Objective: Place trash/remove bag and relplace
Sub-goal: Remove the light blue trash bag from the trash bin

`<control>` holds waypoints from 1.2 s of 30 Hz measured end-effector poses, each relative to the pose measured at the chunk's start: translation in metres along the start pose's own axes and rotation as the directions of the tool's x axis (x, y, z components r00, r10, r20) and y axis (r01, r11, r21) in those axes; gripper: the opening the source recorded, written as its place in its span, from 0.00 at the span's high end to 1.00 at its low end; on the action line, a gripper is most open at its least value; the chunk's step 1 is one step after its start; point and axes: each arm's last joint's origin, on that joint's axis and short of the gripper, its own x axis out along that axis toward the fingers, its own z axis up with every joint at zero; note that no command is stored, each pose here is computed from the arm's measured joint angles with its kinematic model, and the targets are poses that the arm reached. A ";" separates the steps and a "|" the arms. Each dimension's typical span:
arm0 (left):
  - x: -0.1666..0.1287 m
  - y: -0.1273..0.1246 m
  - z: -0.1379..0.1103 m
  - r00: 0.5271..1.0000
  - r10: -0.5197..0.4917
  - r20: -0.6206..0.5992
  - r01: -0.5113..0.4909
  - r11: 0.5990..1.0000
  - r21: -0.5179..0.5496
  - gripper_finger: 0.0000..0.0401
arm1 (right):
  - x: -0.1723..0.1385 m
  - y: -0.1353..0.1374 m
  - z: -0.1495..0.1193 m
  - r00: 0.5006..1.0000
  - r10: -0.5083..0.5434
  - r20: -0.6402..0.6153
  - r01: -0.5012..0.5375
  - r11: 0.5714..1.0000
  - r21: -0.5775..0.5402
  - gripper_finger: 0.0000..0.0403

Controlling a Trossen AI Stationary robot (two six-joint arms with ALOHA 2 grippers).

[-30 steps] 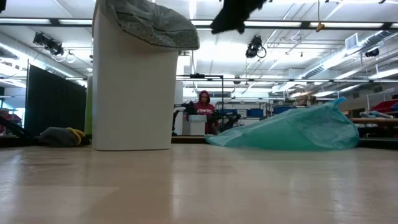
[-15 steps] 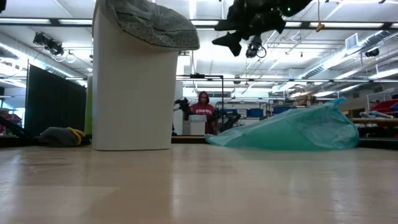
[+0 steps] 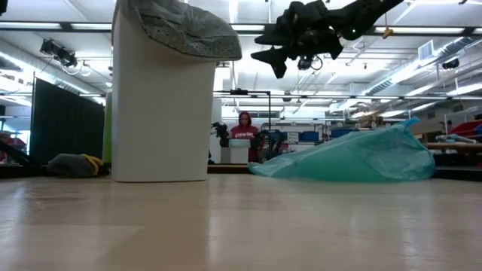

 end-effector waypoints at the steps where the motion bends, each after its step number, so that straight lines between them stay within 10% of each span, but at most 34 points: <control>1: 0.000 0.000 0.000 1.000 0.000 0.000 0.000 1.000 0.000 0.84 | 0.000 0.000 0.000 1.000 0.004 0.002 -0.004 1.000 0.001 0.52; 36: 0.000 0.000 -0.001 1.000 -0.001 0.000 0.001 1.000 0.018 0.84 | 0.043 -0.017 -0.015 0.993 0.089 0.078 -0.088 0.996 -0.020 0.55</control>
